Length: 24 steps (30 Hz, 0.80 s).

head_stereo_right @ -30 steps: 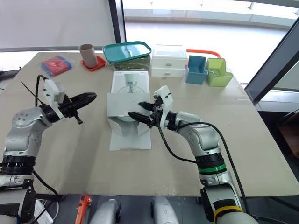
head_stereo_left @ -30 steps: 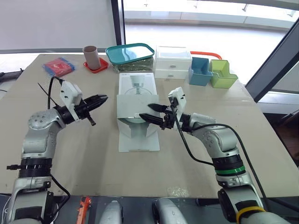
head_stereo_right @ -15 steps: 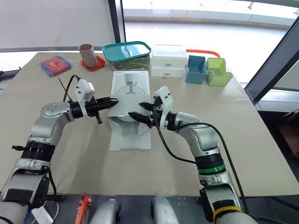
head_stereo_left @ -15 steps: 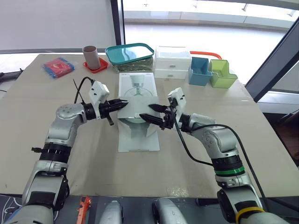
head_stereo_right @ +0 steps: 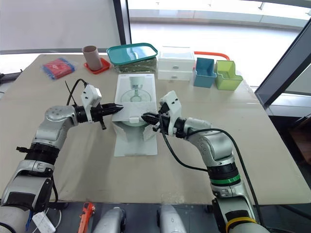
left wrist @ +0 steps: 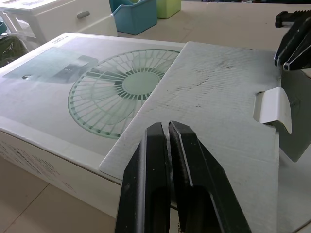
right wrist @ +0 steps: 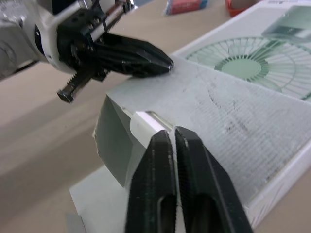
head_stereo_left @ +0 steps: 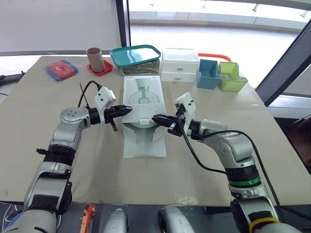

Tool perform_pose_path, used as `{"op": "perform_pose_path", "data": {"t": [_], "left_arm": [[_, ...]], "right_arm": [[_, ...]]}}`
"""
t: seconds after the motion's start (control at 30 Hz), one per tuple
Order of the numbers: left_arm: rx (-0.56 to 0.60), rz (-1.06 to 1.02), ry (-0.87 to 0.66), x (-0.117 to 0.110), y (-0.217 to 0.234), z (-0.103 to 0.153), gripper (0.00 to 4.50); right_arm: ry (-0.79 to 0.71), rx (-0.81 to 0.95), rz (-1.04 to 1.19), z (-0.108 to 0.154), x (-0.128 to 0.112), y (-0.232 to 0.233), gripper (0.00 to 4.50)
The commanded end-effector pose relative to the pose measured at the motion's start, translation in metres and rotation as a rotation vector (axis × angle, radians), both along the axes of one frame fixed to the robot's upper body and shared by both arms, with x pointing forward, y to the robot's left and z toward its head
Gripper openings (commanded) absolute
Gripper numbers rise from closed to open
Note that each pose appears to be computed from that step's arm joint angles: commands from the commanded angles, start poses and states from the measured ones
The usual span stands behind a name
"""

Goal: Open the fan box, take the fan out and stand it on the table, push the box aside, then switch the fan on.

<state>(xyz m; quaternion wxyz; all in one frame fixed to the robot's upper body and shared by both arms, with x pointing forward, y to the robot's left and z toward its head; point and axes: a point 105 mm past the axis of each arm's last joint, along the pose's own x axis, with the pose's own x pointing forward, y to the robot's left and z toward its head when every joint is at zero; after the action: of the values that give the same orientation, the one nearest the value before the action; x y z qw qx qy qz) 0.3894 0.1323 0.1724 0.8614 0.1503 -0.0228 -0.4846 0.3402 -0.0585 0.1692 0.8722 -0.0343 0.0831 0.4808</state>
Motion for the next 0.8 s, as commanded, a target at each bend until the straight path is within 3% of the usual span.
{"op": "perform_pose_path", "data": {"t": [0.03,0.23,0.6,0.8], "left_arm": [[0.006,-0.003,-0.005,0.001,-0.001,0.000,0.27],[-0.001,-0.002,-0.013,0.001,-0.003,0.000,0.27],[-0.002,0.021,-0.026,0.003,0.002,0.000,0.27],[-0.004,0.024,-0.030,0.003,0.003,0.000,0.27]], "right_arm": [[-0.061,-0.081,0.004,0.012,-0.004,0.005,0.04],[-0.066,-0.169,-0.010,0.006,-0.004,0.000,0.04],[-0.121,-0.259,0.129,0.013,-0.035,-0.022,0.04],[-0.109,-0.306,0.108,0.002,-0.029,-0.038,0.04]]}}
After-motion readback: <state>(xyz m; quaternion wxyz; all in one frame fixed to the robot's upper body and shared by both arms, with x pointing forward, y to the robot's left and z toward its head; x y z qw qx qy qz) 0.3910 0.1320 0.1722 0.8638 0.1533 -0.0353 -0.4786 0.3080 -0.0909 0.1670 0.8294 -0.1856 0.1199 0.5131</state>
